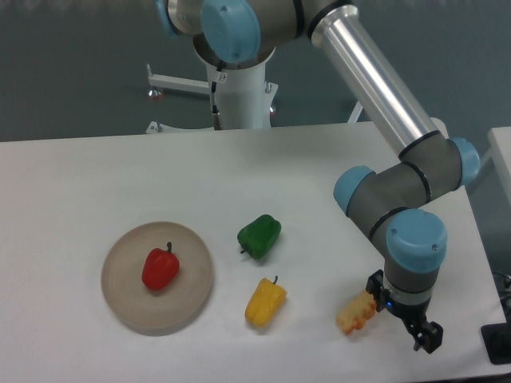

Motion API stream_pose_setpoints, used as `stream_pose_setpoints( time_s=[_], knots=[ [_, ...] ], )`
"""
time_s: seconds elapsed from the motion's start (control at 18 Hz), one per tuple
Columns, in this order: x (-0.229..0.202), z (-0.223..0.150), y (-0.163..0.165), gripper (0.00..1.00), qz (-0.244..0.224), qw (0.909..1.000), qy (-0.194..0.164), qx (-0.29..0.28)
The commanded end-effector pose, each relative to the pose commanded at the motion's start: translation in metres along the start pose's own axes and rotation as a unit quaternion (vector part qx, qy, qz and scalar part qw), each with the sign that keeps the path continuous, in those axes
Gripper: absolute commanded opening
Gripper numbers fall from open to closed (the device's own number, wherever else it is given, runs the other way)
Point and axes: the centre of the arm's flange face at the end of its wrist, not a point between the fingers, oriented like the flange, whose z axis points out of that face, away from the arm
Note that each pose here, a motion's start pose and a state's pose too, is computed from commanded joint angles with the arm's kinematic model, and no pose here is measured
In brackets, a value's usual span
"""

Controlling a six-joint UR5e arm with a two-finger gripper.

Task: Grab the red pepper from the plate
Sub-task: 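Move the open gripper over the table toward the red pepper on the plate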

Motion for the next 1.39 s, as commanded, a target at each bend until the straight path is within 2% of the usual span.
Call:
stream_pose_setpoints(
  time_s=[0.17,0.39,0.56,0.61,0.83,0.94,1.06,1.17,1.22,1.33,1.39],
  knots=[
    [0.000,0.002,0.000,1.00,-0.001,1.0000,0.001,-0.002],
    [0.004,-0.016,0.000,1.00,-0.004,1.0000,0.003,0.001],
    [0.010,-0.036,0.001,1.00,-0.007,0.9996,0.028,0.003],
    [0.017,-0.048,0.001,1.00,-0.019,0.9987,0.047,0.005],
    [0.041,-0.089,0.001,1.00,-0.061,0.9956,0.067,0.023],
    [0.067,-0.111,-0.005,1.00,-0.112,0.9888,0.084,0.054],
    [0.084,-0.129,-0.012,1.00,-0.172,0.9752,0.102,0.094],
    [0.106,-0.139,-0.017,1.00,-0.205,0.9663,0.120,0.100],
    [0.128,-0.151,-0.029,1.00,-0.221,0.9621,0.128,0.097],
    [0.162,-0.152,-0.052,1.00,-0.257,0.9510,0.151,0.084],
    [0.179,-0.152,-0.070,1.00,-0.264,0.9482,0.159,0.076]
  ],
)
